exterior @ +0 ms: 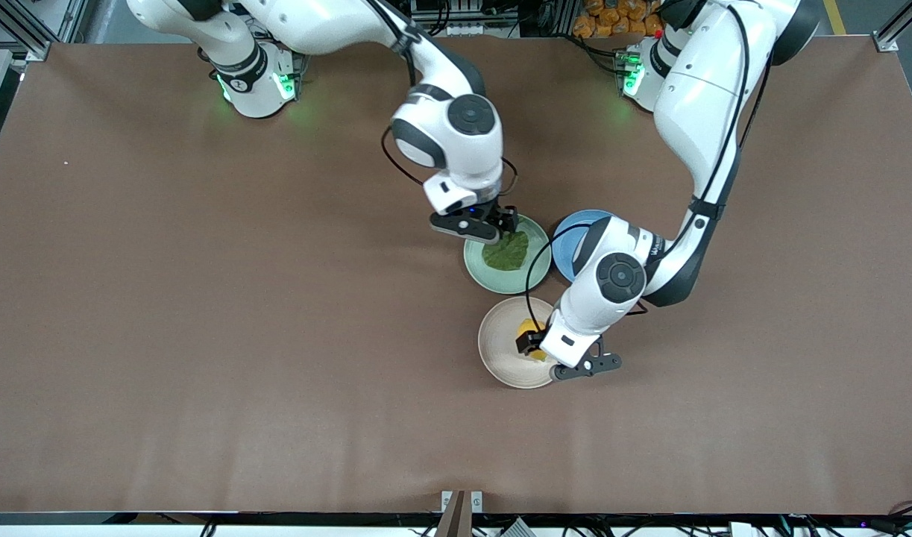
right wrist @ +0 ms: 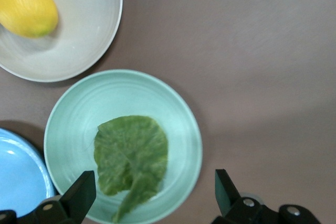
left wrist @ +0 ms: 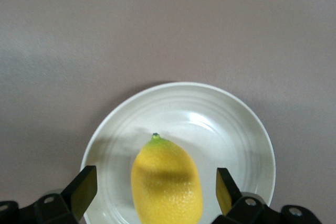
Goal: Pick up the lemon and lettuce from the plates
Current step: 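Reach the left gripper to the lemon while the right gripper reaches the lettuce, then grasp the lemon with the left gripper while the right gripper grasps the lettuce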
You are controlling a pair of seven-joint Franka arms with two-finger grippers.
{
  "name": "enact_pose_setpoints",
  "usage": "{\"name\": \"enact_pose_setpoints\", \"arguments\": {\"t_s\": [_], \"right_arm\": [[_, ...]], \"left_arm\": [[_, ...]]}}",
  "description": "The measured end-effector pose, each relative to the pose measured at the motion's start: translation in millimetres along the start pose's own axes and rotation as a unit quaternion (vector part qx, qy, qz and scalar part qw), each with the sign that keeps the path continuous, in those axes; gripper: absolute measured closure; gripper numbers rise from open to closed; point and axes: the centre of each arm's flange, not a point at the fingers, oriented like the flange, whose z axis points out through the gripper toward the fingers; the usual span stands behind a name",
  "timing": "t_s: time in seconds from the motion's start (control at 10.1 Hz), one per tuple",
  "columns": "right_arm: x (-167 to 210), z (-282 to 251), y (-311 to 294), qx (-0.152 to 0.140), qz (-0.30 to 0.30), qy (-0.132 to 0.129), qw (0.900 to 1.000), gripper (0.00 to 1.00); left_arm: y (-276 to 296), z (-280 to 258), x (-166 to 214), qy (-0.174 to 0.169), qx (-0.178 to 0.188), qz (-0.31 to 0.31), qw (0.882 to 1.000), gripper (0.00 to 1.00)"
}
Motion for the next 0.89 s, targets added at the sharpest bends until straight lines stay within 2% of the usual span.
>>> {"name": "enact_pose_setpoints", "arguments": {"t_s": [0.2,0.5,0.59,0.69,0.79,0.89], "right_arm": [[-20,34,-16,0.02,-0.005,0.015,1.0,0.01],[-38,64,-31,0.021,-0.014,0.043,0.999,0.06],[-42,74,-32,0.018,-0.02,0.05,0.998,0.06],[-45,81,-32,0.015,-0.023,0.055,0.998,0.12],[-45,84,-32,0.013,-0.028,0.061,0.998,0.17],[-45,85,-32,0.012,-0.034,0.068,0.997,0.2]], "left_arm": [[3,12,-7,-0.007,0.003,0.004,1.0,0.0],[9,26,-16,-0.014,0.005,0.009,1.0,0.0],[12,31,-20,-0.016,0.006,0.01,1.0,0.11],[14,34,-24,-0.018,0.007,0.009,1.0,0.26],[16,33,-24,-0.017,0.005,0.009,1.0,0.33],[16,33,-24,-0.016,0.005,0.009,1.0,0.33]]}}
